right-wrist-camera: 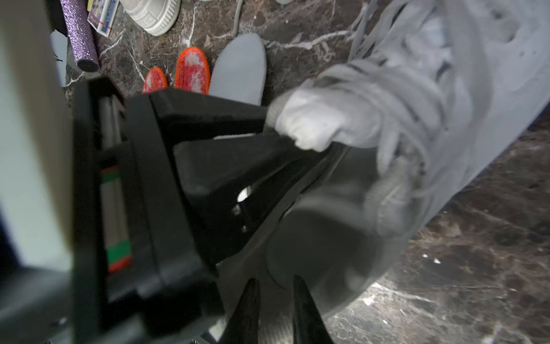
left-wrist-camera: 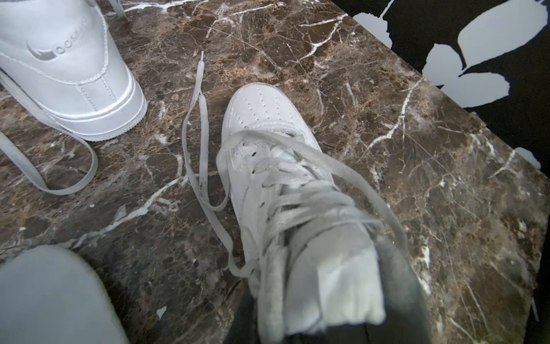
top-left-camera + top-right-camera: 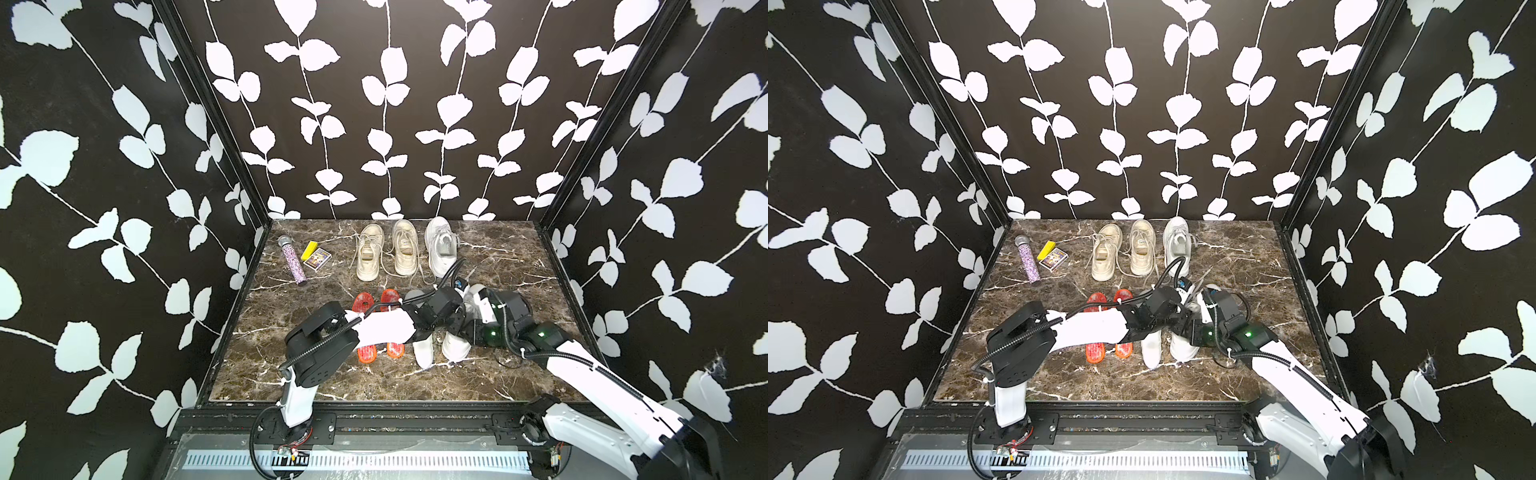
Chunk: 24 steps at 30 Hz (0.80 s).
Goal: Remove the insole from the shoe
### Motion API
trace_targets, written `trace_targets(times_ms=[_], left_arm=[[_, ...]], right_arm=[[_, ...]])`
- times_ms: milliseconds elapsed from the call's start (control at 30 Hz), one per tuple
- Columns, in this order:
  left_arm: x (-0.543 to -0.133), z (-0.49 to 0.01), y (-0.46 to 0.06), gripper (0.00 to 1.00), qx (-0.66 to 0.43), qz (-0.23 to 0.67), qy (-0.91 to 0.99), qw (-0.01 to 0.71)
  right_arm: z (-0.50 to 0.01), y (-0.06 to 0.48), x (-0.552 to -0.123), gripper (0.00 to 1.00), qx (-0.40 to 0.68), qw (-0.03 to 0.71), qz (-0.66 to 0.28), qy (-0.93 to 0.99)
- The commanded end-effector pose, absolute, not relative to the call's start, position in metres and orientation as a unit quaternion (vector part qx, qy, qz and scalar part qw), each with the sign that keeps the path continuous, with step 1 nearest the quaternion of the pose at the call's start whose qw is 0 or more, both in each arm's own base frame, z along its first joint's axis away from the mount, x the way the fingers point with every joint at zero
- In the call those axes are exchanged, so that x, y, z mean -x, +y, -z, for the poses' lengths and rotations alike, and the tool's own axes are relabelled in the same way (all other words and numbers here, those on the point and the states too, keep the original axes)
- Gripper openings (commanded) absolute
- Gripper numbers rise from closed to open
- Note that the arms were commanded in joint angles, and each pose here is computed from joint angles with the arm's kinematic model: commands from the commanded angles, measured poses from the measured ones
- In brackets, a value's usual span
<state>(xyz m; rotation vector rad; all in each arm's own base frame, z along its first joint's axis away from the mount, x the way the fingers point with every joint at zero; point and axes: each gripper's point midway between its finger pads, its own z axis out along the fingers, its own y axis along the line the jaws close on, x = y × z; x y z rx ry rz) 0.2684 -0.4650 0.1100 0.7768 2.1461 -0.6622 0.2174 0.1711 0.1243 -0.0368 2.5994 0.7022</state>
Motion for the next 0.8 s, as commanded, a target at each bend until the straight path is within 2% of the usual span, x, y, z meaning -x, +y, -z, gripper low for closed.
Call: trace_targets(times_ms=[0,233,433,633,767], left_arm=[[-0.279,-0.160,-0.478,0.00,-0.256,0.312,0.812,0.422],[-0.272,-0.163,-0.482,0.00,-0.249,0.346,0.806,0.410],[-0.272,-0.159,-0.474,0.00,-0.244,0.338,0.809,0.414],[-0.269,-0.153,-0.471,0.00,-0.239,0.341,0.812,0.409],[-0.266,-0.150,-0.471,0.00,-0.244,0.343,0.812,0.404]], right_arm=[[-0.126,0.174,-0.233,0.21,-0.012,0.249,-0.254,0.934],[-0.099,0.152,-0.257,0.22,-0.037,0.274,-0.166,0.947],[-0.080,0.119,-0.262,0.32,-0.073,0.290,-0.076,0.951],[-0.067,0.122,-0.269,0.39,-0.062,0.283,-0.068,0.955],[-0.056,0.136,-0.278,0.40,-0.059,0.279,-0.102,0.953]])
